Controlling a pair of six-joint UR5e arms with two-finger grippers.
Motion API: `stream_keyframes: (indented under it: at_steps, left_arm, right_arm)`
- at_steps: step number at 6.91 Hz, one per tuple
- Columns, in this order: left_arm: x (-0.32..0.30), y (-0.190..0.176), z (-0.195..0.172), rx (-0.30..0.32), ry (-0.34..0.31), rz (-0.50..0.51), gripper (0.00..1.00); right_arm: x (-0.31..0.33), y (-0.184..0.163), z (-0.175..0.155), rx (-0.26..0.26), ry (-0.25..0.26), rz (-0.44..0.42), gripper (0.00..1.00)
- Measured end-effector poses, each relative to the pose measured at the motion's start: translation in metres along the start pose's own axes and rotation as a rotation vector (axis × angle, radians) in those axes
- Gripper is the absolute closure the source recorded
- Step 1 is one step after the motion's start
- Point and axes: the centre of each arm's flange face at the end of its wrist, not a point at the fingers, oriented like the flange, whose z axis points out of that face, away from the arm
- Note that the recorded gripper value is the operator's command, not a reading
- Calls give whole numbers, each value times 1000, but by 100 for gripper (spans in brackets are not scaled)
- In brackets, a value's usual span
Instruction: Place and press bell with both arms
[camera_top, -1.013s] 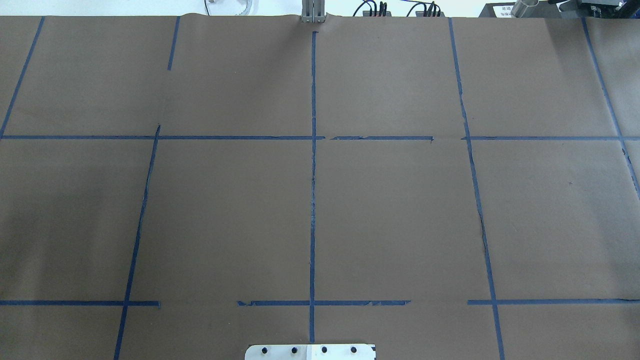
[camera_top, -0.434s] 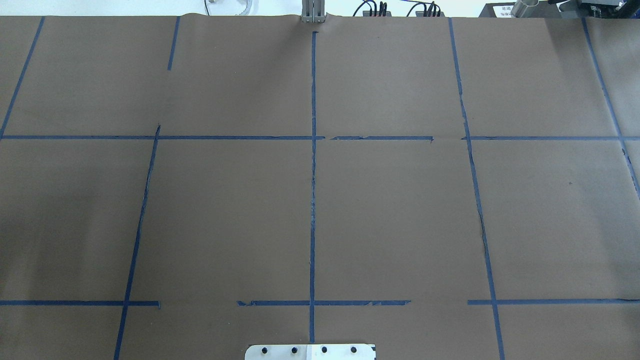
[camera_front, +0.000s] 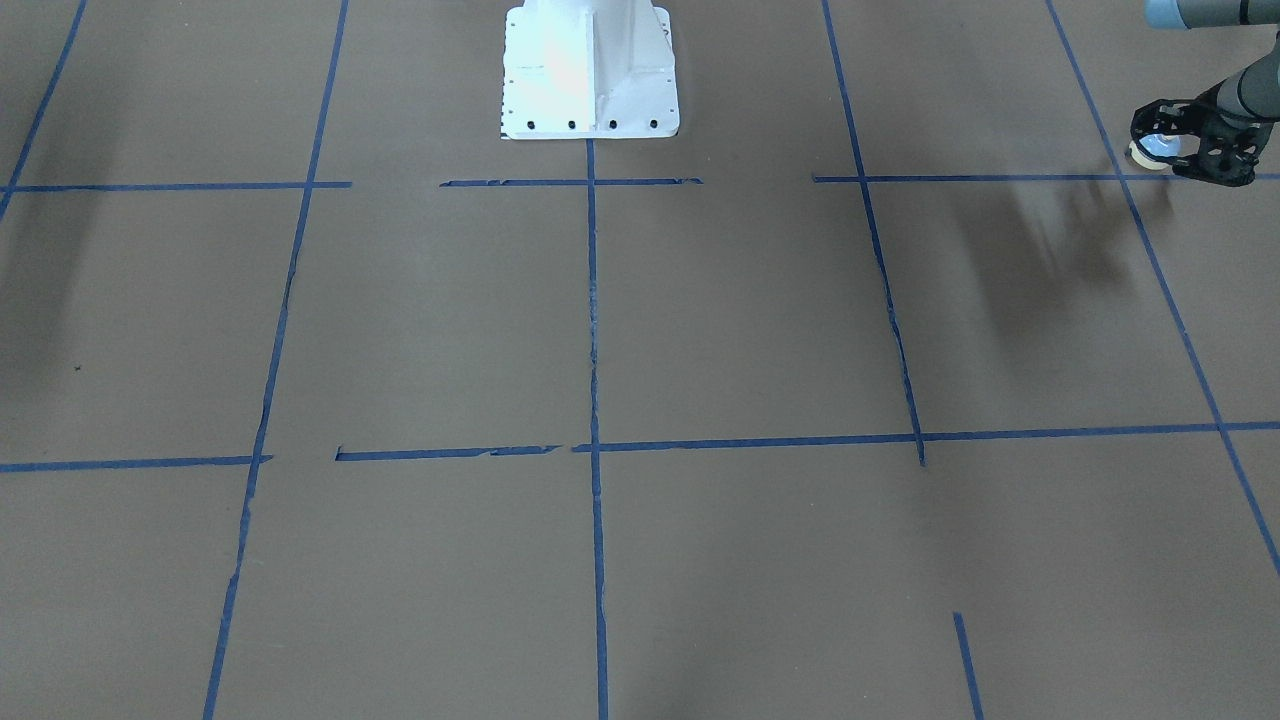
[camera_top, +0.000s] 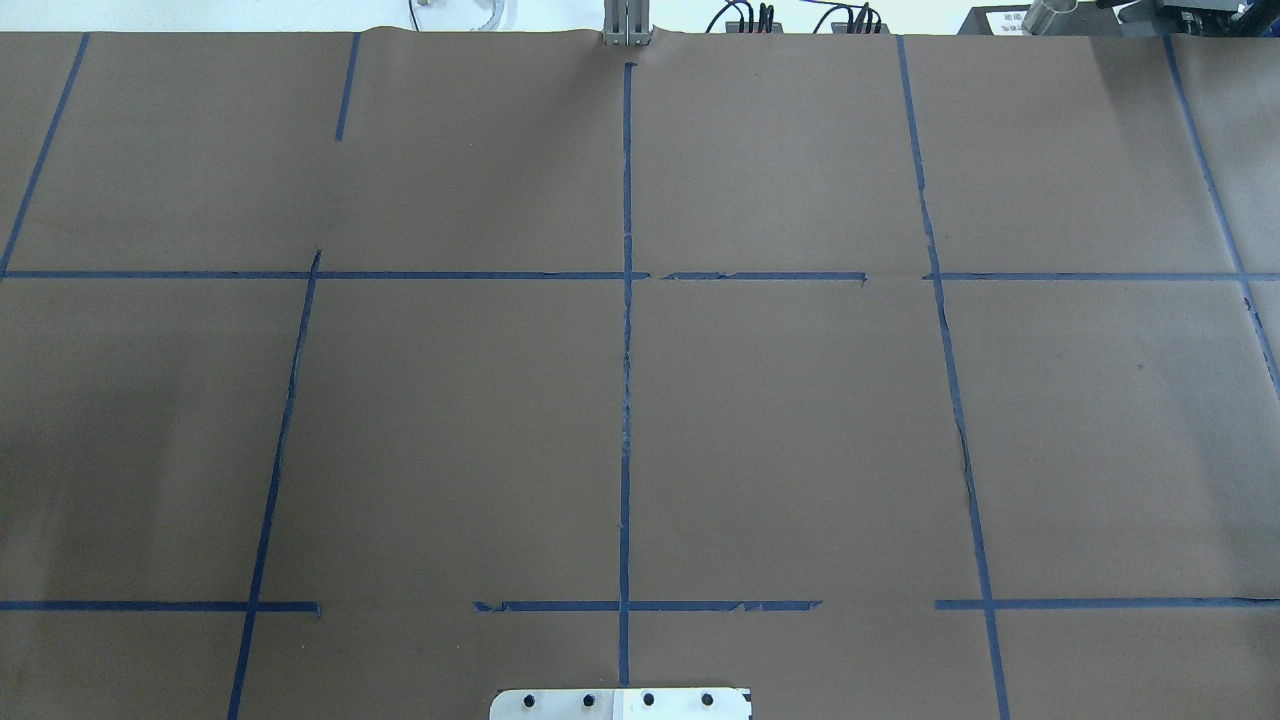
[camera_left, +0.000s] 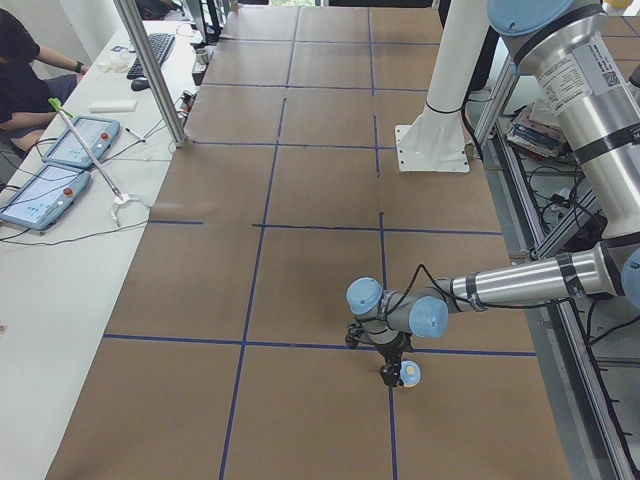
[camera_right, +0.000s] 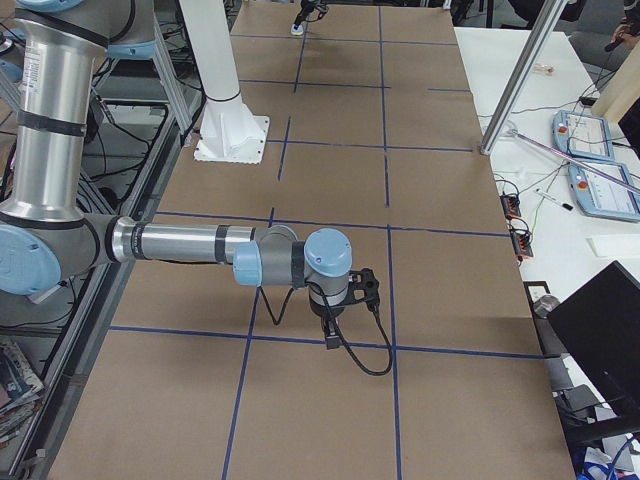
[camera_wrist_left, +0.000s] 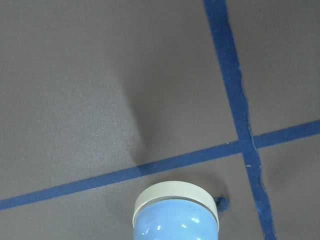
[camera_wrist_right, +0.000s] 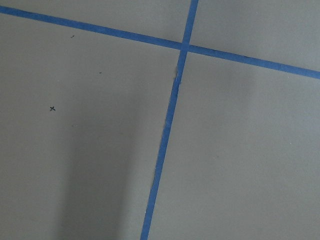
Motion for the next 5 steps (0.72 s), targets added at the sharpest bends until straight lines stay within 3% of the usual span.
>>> stream_keyframes:
  at_steps: [5]
  left_arm:
    - [7, -11, 25, 1, 7, -7, 0]
  right_arm:
    - [0, -2, -1, 2, 3, -1, 0]
